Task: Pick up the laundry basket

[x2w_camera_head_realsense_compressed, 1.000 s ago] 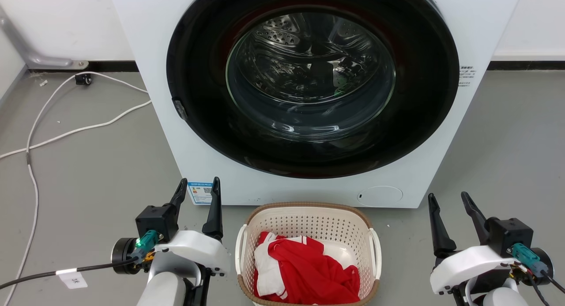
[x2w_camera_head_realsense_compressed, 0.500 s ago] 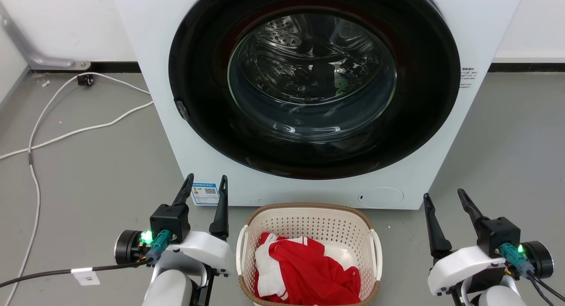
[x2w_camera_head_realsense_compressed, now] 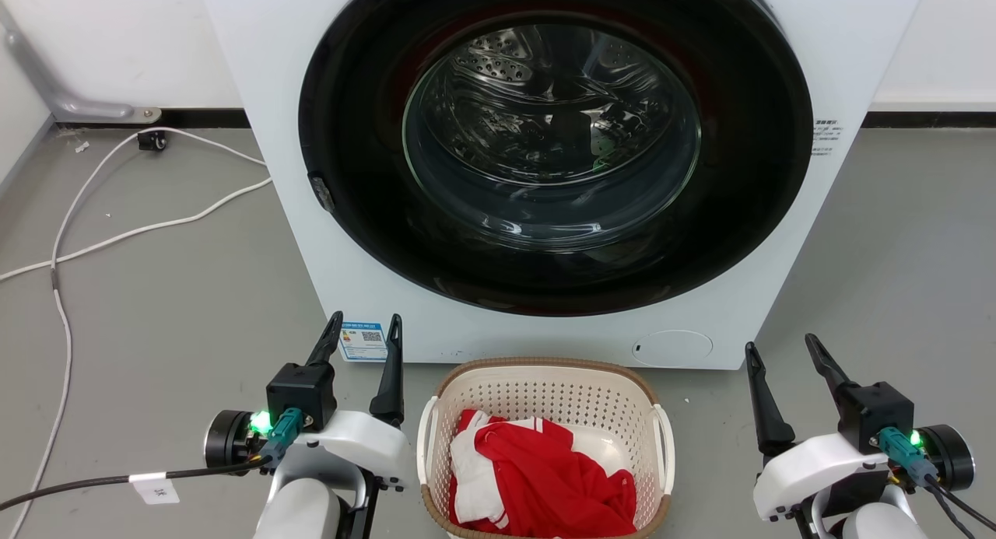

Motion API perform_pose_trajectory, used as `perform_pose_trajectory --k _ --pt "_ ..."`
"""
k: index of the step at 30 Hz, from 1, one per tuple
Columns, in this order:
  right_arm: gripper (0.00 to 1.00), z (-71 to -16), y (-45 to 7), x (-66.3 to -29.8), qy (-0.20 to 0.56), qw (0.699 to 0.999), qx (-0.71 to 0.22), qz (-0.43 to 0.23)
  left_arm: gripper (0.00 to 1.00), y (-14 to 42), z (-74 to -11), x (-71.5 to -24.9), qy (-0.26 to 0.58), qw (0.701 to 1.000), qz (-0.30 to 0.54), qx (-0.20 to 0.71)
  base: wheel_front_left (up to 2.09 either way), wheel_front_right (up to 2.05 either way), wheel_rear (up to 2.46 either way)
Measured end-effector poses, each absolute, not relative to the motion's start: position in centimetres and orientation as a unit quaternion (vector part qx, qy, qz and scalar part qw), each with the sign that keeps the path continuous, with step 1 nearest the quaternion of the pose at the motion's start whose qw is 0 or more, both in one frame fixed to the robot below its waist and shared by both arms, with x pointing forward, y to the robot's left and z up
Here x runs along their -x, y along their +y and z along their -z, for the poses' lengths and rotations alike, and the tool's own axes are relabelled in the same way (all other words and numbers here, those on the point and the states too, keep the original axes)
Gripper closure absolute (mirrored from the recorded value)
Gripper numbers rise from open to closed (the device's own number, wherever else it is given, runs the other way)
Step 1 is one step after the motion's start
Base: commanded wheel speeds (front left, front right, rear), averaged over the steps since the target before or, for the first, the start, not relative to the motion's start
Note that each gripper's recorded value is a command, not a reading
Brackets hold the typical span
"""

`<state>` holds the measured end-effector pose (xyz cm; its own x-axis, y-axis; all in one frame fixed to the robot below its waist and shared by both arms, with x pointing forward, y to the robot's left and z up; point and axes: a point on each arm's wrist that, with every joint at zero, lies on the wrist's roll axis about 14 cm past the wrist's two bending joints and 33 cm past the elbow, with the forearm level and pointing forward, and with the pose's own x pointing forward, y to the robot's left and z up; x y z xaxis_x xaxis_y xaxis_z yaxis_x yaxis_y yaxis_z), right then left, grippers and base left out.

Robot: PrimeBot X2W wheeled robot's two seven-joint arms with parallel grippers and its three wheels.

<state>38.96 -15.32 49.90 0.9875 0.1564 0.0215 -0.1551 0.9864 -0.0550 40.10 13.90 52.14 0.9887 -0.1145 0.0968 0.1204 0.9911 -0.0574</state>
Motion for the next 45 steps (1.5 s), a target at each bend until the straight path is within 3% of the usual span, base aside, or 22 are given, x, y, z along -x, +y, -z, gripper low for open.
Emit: perform_pose_trajectory --k 13,25,34,45 --pt "0.0 -48.3 -15.0 -39.3 0.015 0.997 0.0 -0.079 0.0 14.1 -50.6 -40.4 -0.025 0.998 0.054 0.031 0.0 0.0 0.0" --pt "0.0 -43.1 -14.2 -42.1 0.104 0.991 -0.02 -0.086 0.0 14.1 -45.1 -43.0 0.054 0.997 0.045 0.036 0.0 0.0 0.0" --pt "0.0 -34.9 -13.5 -44.5 0.221 0.97 -0.035 -0.092 0.0 14.0 -35.2 -44.9 0.189 0.98 0.046 0.045 0.0 0.0 0.0" --pt "0.0 -25.3 -13.2 -45.0 0.347 0.932 -0.041 -0.096 0.0 13.6 -24.9 -45.8 0.322 0.944 0.048 0.057 0.0 0.0 0.0"
